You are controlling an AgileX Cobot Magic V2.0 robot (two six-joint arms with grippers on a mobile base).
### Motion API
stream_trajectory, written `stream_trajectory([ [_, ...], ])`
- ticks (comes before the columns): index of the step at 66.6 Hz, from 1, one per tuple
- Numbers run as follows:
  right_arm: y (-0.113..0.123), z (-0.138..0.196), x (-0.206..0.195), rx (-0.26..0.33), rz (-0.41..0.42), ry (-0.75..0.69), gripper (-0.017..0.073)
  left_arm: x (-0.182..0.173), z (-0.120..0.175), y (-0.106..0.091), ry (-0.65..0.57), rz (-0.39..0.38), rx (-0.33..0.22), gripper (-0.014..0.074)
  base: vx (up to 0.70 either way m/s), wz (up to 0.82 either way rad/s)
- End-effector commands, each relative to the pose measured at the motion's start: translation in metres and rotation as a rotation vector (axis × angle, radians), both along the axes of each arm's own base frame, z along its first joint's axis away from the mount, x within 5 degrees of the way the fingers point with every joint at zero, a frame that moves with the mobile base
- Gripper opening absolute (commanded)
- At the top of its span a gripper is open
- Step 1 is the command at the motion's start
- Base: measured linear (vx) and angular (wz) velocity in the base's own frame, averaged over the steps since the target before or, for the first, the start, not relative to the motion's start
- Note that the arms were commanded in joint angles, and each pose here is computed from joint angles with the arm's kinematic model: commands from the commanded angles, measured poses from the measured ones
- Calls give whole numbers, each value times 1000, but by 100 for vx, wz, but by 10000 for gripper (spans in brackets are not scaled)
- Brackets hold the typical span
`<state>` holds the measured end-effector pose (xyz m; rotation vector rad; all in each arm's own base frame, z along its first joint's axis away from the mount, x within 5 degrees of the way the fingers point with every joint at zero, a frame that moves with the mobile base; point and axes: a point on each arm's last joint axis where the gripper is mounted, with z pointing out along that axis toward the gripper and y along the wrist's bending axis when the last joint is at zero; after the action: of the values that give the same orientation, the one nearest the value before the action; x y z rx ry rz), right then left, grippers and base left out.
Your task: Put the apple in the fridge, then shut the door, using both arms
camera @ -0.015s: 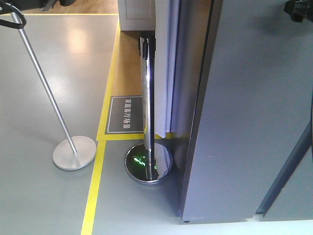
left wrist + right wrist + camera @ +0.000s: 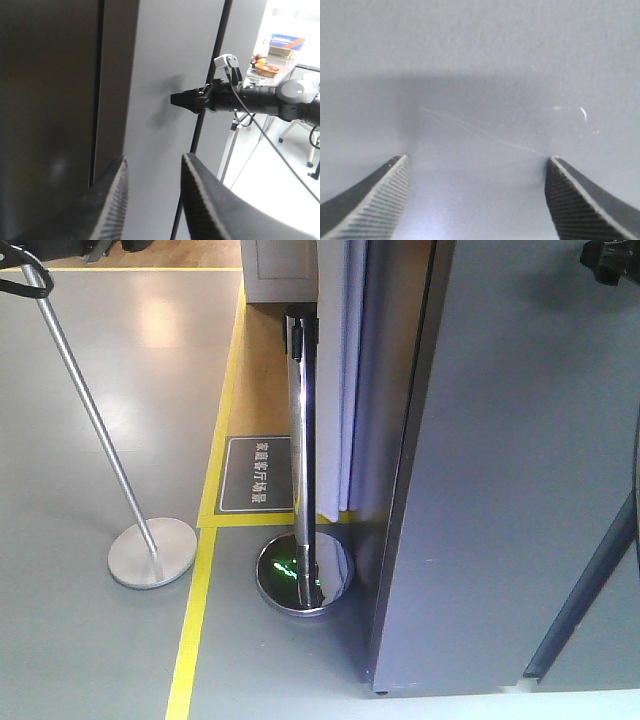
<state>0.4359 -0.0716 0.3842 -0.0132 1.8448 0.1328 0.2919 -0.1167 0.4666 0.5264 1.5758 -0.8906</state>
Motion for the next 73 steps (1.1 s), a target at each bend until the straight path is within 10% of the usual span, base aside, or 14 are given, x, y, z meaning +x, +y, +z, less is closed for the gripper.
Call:
stream_trajectory([
  [1,3,36,-12,-26,-17,-110,546,-8,17,6,-70,55,13,249,0,0],
  [20,30,86,-64,-93,160,-141,442,1,21,15,-104,201,-14,249,0,0],
  [41,76,146,-169,-179,482,-185,-18,3,32,36,-152,386,-56,235,0,0],
  [61,99,159,-238,-238,646,-168,-5,-34,22,54,-136,397,-38,-9,0,0],
  [73,104,128,-262,-204,621,-173,-4,-74,0,59,-109,395,-27,-8,0,0],
])
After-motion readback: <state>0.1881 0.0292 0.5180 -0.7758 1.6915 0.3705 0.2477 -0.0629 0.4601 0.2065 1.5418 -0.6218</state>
